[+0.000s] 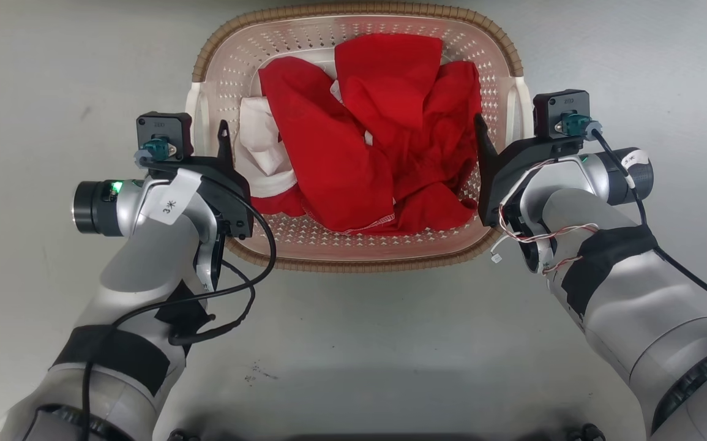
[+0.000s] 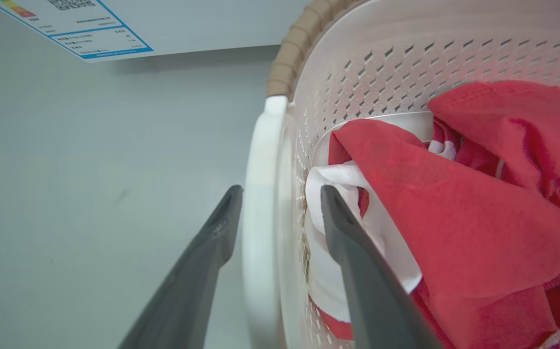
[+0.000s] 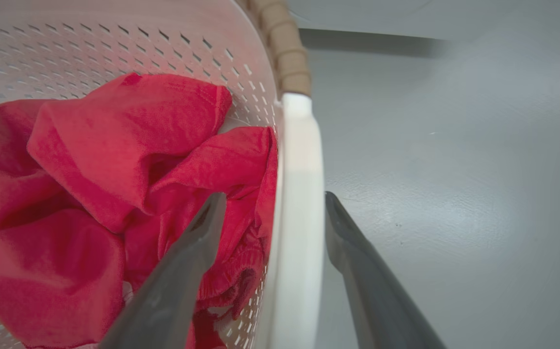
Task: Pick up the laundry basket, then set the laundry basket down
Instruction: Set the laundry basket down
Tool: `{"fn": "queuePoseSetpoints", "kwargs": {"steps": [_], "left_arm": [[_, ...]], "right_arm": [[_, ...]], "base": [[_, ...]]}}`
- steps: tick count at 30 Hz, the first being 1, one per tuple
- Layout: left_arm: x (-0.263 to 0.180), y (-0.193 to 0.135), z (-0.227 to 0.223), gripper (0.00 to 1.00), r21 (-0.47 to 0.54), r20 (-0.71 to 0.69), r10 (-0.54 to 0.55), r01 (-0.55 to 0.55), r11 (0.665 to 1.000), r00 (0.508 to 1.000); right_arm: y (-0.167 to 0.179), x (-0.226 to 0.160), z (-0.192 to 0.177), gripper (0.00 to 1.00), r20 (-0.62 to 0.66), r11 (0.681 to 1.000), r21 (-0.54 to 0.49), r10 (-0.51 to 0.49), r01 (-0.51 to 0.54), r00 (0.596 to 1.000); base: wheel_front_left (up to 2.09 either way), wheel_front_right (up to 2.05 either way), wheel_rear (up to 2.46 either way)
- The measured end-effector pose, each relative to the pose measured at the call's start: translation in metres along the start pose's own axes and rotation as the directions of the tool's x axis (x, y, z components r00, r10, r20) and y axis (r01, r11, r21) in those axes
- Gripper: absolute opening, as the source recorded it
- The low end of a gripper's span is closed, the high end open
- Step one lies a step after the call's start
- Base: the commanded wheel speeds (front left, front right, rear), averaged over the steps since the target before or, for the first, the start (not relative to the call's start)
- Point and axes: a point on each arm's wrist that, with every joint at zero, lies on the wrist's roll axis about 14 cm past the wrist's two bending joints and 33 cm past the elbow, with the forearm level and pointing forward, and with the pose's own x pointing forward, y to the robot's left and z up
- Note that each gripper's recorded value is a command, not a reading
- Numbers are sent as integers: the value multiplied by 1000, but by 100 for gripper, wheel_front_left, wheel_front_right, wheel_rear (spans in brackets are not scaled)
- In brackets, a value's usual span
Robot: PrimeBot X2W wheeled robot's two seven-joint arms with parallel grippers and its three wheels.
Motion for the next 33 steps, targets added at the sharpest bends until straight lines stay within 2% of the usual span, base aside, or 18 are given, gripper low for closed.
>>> {"fn": "queuePoseSetpoints", "kwargs": {"steps": [1, 11, 18, 24, 26, 33], "left_arm": [[0, 0, 2, 100, -1, 3, 2, -2, 1000, 1000], [-7, 6, 17, 100, -5, 44, 18, -18, 1000, 999], [-19, 8, 30, 100, 5, 82, 21, -21, 1000, 996], [-36, 6, 39, 100, 7, 115, 12, -13, 1000, 993], [-43, 2, 49, 100, 35, 146, -8, 3, 999, 989], [-73, -10, 70, 100, 28, 236, -47, 42, 999, 971]], "right_arm": [[0, 0, 0, 100, 1, 1000, 0, 0, 0, 1000], [-2, -9, 19, 100, 57, 1000, -5, -11, 11, 998], [-3, -23, 45, 100, 136, 1000, -14, -13, 15, 991], [-8, -43, 73, 100, 214, 1000, -4, -19, 20, 977], [-10, -52, 81, 100, 238, 1000, 5, -23, 22, 971], [-14, -86, 94, 100, 291, 998, 55, -42, 27, 956]], "base": [[0, 0, 0], [0, 0, 0], [0, 0, 0], [0, 0, 0], [0, 0, 0], [0, 0, 0]]}}
